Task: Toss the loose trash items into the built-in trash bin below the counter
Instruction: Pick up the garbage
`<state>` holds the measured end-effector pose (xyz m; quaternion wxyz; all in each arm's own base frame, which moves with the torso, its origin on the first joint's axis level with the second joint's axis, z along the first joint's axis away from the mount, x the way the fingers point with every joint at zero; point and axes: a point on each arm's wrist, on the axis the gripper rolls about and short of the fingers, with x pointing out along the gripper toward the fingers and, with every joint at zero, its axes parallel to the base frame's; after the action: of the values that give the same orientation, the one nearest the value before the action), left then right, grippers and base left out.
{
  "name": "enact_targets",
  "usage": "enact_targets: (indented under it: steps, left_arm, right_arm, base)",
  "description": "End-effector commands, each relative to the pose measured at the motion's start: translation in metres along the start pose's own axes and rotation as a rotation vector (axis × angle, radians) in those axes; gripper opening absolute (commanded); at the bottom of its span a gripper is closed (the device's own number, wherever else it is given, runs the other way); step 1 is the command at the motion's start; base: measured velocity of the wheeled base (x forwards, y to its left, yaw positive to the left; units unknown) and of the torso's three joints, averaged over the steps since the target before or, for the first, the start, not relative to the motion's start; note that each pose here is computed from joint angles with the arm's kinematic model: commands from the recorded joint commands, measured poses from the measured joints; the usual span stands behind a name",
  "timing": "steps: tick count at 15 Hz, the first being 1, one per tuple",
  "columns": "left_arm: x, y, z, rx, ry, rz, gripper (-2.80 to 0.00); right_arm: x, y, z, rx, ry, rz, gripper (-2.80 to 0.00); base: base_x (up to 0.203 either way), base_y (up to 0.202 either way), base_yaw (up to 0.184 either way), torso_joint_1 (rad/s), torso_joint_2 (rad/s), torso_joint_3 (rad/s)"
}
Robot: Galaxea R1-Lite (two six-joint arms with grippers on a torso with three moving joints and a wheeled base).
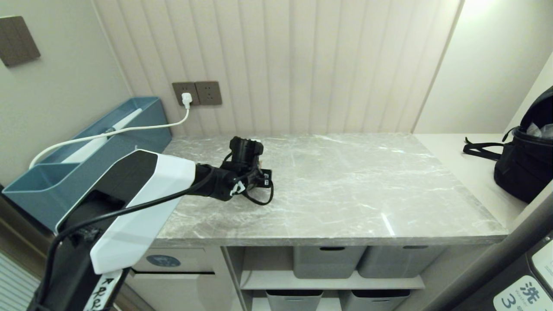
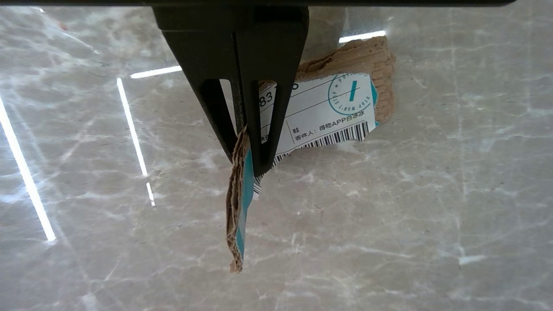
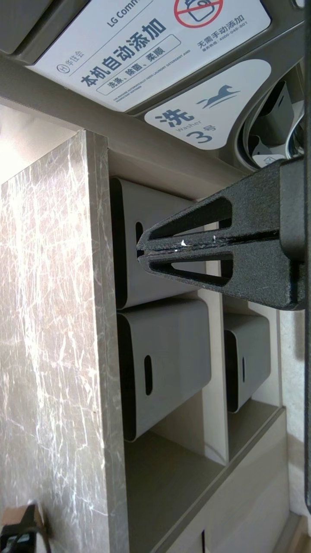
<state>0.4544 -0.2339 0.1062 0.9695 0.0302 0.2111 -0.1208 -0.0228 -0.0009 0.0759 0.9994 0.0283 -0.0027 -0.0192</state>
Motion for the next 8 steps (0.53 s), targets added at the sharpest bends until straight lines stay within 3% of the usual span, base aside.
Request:
enact_targets:
  steps: [1,4,8]
  left_arm:
    - [-0.014,0.002,0.015,-0.009,-0.032,-0.002,-2.8]
    - [-0.031,0.004,0.024,-0.012,-0.039,-0.014,-2.8]
    - [-0.109,0.018,0.03,-0.039,0.031,-0.134,-2.8]
  right_arm:
    - [0.0,0.0,0.0,0.0,0.001,0.0,-2.8]
    - [0.0,0.0,0.0,0.0,0.001,0.0,-2.8]
    - [0.0,0.0,0.0,0.0,0.001,0.0,-2.8]
  base:
    - [0.0,0.0,0.0,0.0,0.0,0.0]
    - [0.0,0.0,0.0,0.0,0.0,0.0]
    - [0.0,0.0,0.0,0.0,0.0,0.0]
